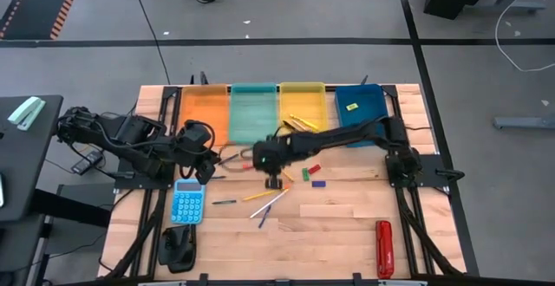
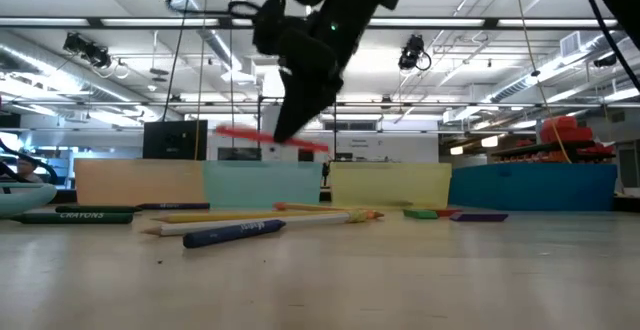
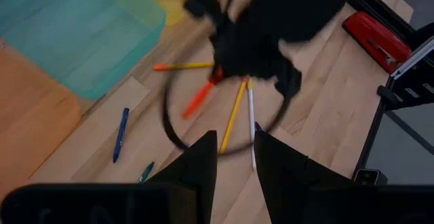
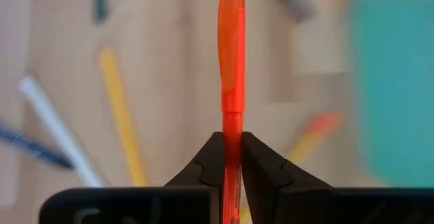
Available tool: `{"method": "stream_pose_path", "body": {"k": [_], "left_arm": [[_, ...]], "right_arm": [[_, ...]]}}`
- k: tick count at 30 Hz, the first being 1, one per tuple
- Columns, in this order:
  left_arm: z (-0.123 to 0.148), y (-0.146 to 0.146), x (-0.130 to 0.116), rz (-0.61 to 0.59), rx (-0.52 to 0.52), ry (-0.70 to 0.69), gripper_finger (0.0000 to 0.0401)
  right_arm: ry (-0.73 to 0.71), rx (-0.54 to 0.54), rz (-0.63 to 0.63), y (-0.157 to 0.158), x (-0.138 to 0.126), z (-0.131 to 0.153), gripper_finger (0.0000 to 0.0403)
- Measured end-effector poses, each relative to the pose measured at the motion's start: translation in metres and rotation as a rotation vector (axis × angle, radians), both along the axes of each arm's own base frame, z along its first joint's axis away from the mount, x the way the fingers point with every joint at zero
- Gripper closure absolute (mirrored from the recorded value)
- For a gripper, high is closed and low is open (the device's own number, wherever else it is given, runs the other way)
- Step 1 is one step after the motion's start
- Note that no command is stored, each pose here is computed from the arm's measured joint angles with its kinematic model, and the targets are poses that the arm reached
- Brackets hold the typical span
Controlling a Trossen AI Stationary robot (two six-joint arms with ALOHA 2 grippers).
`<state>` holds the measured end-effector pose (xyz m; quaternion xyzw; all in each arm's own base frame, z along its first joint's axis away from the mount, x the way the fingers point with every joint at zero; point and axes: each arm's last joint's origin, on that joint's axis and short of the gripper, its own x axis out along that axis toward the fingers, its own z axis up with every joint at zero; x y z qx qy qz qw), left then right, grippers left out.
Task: Sort crayons/erasers/pens/pencils in bins
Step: Put the orange pen into the yellow bin
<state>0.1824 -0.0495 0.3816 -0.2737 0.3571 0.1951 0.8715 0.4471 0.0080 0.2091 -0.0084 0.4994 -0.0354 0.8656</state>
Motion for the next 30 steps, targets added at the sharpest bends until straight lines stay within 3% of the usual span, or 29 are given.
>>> {"method": "stream_pose_path", "body": {"k": [4, 17, 24, 30], "left_arm": [[0.000, 0.000, 0.000, 0.000, 0.000, 0.000, 0.0294], [0.000, 0.000, 0.000, 0.006, -0.006, -0.005, 0.0294], [0.000, 0.000, 0.000, 0.007, -0.008, -0.005, 0.0294], [0.000, 0.000, 0.000, 0.008, -0.008, -0.005, 0.0294]], "right_arm": [[-0.081, -0.051, -0.101, -0.032, -0.006, 0.027, 0.0363], [-0.132, -0.067, -0.382, -0.136, -0.045, 0.067, 0.0363], [0.041, -0.057, -0.485, -0.174, -0.077, 0.062, 0.0363], [0.139, 0.096, -0.479, -0.193, -0.099, 0.040, 0.0363]]}}
